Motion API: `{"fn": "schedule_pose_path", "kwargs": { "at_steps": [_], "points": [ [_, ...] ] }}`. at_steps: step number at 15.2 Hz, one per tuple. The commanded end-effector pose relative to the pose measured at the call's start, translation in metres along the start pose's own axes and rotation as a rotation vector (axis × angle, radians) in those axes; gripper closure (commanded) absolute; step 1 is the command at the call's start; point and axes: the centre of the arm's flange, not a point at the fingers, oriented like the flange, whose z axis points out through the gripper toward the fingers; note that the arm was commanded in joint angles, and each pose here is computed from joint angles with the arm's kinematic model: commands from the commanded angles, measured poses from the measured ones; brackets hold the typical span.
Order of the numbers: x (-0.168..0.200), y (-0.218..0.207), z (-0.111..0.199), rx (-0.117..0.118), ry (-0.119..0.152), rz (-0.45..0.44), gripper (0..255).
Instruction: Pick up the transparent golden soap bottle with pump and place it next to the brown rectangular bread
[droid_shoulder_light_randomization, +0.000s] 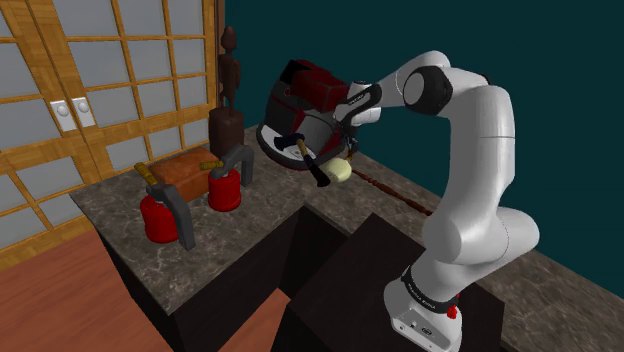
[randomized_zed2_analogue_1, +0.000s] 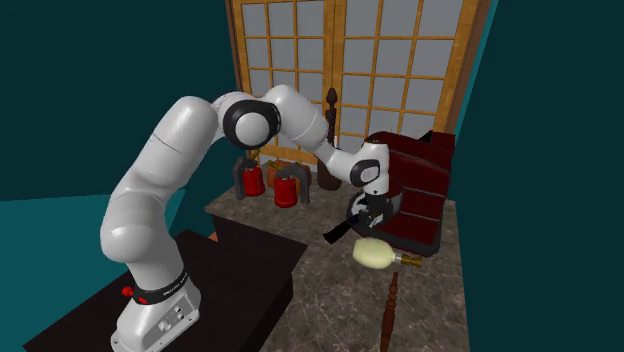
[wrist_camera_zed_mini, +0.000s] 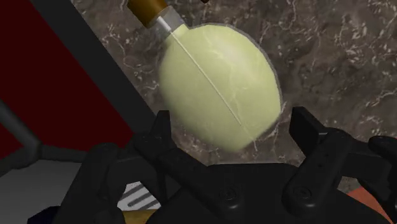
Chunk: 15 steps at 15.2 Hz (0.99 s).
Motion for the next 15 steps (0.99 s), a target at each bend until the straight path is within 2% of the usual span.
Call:
{"fn": "schedule_pose_path", "kwargs": {
  "at_steps": [1, 8, 9, 15],
  "points": [
    [-0.017, 0.004, 0.025, 0.015, 0.024, -0.159, 0],
    [-0.069, 0.058, 0.09, -0.004, 0.103, -0.66, 0],
    [-0.071, 0.063, 0.094, -0.005, 0.108, -0.69, 0],
    [-0.067, 0.062, 0.125, -0.005, 0.108, -0.69, 0]
  ]
}}
